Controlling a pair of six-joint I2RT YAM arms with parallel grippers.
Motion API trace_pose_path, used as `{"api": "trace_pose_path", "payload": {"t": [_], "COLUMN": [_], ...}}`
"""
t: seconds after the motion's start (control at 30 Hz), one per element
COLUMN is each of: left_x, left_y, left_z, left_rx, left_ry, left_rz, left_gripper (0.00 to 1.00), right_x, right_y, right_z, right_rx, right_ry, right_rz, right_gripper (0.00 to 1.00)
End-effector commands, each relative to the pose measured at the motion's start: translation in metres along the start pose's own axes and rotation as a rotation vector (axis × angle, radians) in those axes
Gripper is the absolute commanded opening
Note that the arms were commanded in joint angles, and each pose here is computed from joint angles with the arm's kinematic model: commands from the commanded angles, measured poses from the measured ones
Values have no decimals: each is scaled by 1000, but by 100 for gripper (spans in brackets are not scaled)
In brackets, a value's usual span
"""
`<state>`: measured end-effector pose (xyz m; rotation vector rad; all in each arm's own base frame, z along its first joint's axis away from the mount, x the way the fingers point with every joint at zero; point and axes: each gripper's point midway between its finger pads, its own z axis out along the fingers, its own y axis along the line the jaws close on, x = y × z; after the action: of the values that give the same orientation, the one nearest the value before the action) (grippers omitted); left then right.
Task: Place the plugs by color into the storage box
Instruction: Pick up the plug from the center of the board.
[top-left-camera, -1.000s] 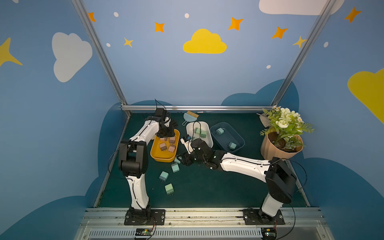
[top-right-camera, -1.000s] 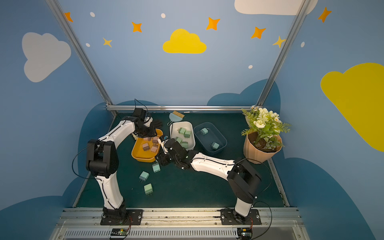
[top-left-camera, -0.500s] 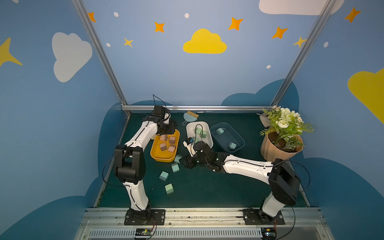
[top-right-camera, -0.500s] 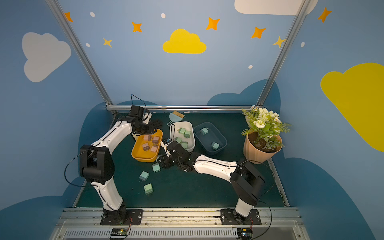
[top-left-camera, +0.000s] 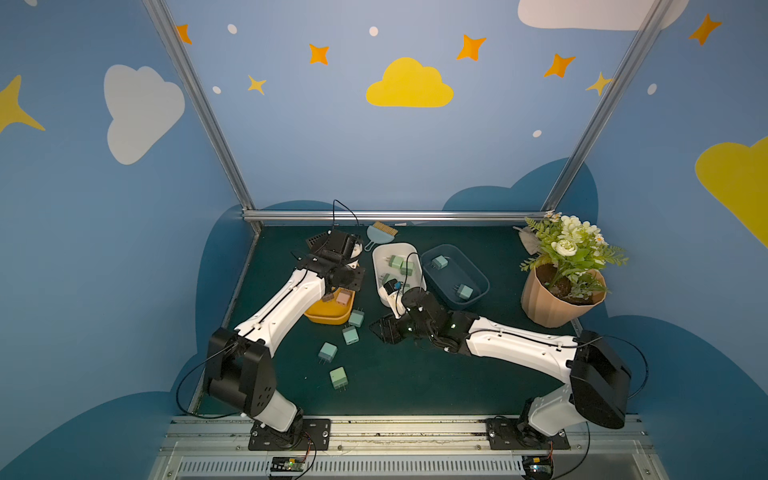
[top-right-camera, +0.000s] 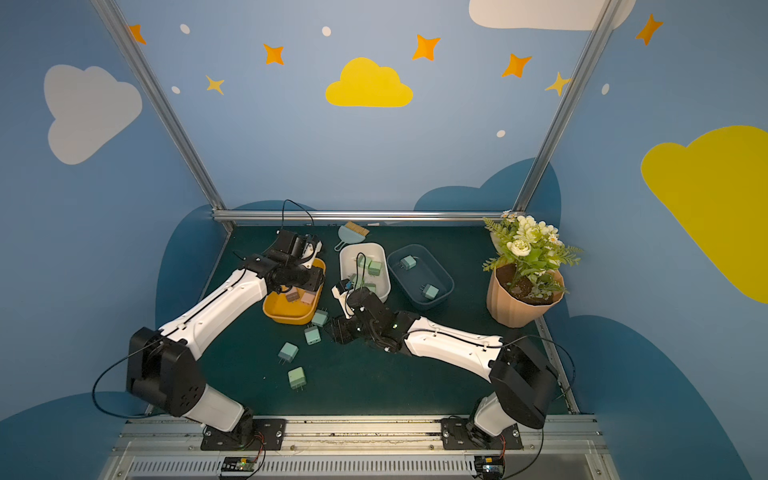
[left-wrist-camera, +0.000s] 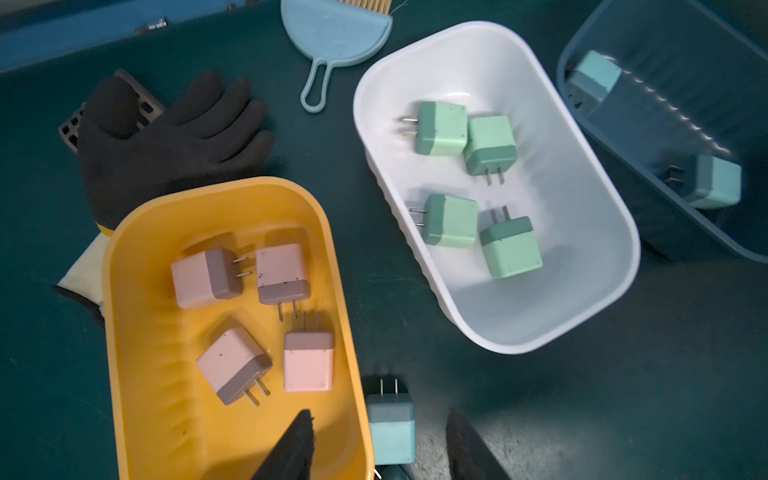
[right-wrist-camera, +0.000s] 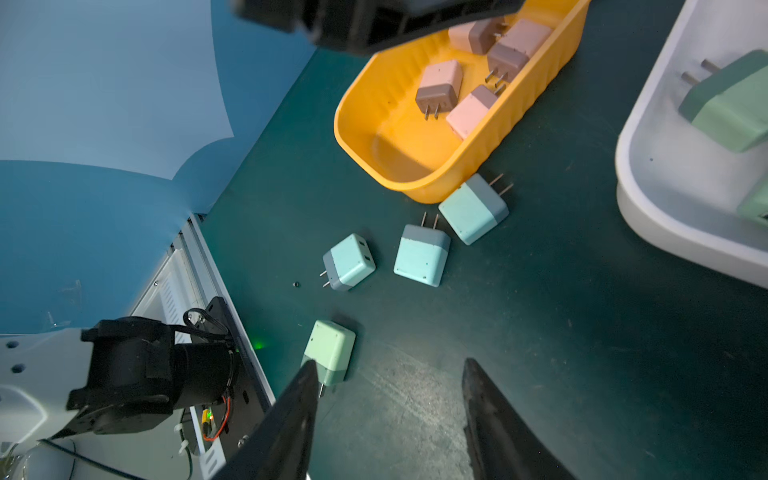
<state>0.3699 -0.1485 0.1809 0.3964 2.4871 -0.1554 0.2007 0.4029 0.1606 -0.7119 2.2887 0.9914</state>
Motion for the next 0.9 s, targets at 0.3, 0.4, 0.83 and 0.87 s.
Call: {"api": "trace_pose_path", "payload": {"t": [0.3,0.4,0.83,0.87], "left_x": [76,88,126,126], "left_y": [9,10,22,23], "left_z": [-54,-66,-67,-66], "left_rx": [-31,-29,-73,-75], "left_ry": [1,-14,-41,-47], "left_rz": [-110,-127,-154,-161], "left_gripper": [53,53,57,57], "right_x": [36,38,54,57], "right_y": [11,17,58,60], "right_z": [29,37,68,71], "right_rx": [-29,-40,-74,-69], "right_ry": [120,139,225,230], "right_rz": [-28,-60,-288,-309], "right_gripper": [56,56,56,56]}}
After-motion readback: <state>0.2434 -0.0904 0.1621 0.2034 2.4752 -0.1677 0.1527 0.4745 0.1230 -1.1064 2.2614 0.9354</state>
